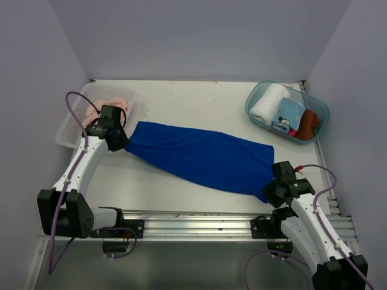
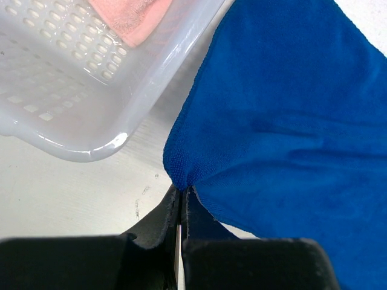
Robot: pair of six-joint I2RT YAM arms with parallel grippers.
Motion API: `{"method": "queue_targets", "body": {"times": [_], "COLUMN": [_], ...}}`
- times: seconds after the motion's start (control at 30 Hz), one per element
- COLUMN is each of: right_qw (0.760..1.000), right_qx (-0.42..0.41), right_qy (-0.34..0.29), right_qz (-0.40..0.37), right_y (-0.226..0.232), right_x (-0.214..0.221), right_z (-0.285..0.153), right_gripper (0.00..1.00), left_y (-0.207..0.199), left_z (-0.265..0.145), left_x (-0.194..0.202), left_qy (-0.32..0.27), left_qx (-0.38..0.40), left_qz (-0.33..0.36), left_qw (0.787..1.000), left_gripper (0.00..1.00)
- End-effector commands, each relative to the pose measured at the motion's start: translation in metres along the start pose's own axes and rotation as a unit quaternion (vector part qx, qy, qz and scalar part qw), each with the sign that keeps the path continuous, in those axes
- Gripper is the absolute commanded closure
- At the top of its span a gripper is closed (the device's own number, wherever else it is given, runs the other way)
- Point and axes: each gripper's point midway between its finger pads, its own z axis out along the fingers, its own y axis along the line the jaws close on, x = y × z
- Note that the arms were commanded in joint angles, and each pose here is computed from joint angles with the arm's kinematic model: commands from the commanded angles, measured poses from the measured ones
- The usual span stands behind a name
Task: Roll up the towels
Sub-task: Flatten the towel
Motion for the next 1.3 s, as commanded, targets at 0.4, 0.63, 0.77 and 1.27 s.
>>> {"method": "queue_targets", "body": {"times": [0.4,0.63,0.77,1.27], "right_qw": [0.999,0.998,0.990,0.991], "right_qx": [-0.015,-0.031,-0.068,-0.015], "right_qy": [0.016,-0.049,-0.114,-0.129], "right_qz": [0.027,0.007,-0.038,-0.040], "right_y": [0.004,0.039,0.101,0.055], "right_x": [0.008,-0.034,-0.091,-0.086], "right_z": [0.004,-0.009,-0.043,-0.048], "right_gripper": [0.92,1.00,1.00,0.87], "left_y": [-0.005,-0.011,-0.032,0.005], "left_z": [-0.013,-0.010,-0.029,-0.006], "left_x": [-0.018,-0.022,-0.068,-0.006], "left_qy": [-0.039,-0.038,-0.079,-0.015], "left_qx": [0.024,0.033,0.058,0.018], "left_qz": [0.000,0.002,0.002,0.009], "left_qw": [0.999,0.999,0.995,1.000], "left_gripper": [1.00,1.00,1.00,1.00]}}
